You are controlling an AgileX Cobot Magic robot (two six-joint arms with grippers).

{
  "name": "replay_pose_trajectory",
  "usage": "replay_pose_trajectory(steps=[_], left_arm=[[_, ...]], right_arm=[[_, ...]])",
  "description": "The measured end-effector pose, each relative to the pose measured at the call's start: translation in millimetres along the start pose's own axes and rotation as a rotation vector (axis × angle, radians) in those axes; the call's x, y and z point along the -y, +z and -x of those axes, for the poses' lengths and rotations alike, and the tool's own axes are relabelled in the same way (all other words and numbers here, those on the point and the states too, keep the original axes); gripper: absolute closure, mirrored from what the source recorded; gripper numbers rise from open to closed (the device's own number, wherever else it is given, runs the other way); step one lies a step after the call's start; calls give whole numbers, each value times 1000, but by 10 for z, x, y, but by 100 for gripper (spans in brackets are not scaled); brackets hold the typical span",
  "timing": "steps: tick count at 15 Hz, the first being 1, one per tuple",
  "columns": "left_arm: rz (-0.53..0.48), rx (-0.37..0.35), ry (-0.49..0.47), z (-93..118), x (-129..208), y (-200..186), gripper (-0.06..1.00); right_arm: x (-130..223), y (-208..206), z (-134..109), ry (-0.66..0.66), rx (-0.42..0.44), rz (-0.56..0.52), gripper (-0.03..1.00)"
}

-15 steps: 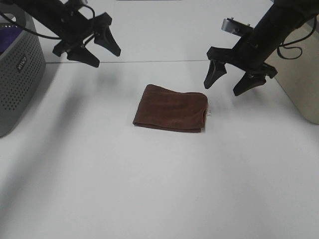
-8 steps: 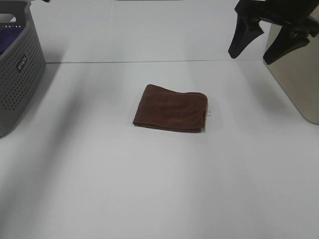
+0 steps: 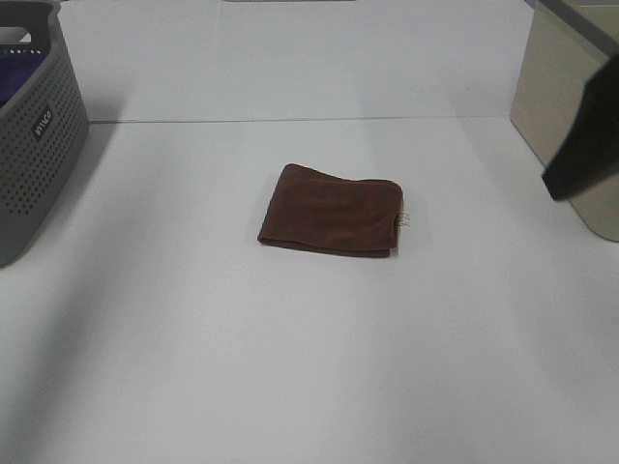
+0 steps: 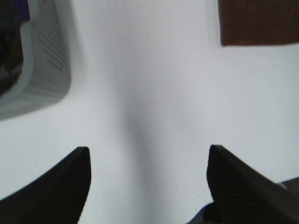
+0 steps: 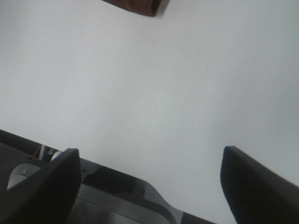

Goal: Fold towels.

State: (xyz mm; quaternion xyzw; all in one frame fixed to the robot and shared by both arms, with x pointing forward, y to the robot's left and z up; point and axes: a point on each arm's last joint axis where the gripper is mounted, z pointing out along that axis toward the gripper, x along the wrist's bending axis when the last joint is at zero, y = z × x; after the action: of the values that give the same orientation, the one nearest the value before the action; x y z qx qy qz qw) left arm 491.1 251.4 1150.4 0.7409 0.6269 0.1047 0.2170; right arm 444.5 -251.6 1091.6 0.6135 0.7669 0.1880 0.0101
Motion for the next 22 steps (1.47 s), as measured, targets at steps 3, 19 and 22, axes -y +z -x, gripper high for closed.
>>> replay_pose_trajectory(steps=[3, 19, 22], left_arm=[[-16, -5, -9, -19, 739, 25, 27], [298, 23, 158, 1, 2318, -34, 27], [298, 26, 157, 3, 2318, -34, 27]], right_arm=[[594, 8, 16, -26, 59, 12, 19], [1623, 68, -8, -80, 108, 232, 19], [1627, 63, 48, -77, 170, 225, 19]])
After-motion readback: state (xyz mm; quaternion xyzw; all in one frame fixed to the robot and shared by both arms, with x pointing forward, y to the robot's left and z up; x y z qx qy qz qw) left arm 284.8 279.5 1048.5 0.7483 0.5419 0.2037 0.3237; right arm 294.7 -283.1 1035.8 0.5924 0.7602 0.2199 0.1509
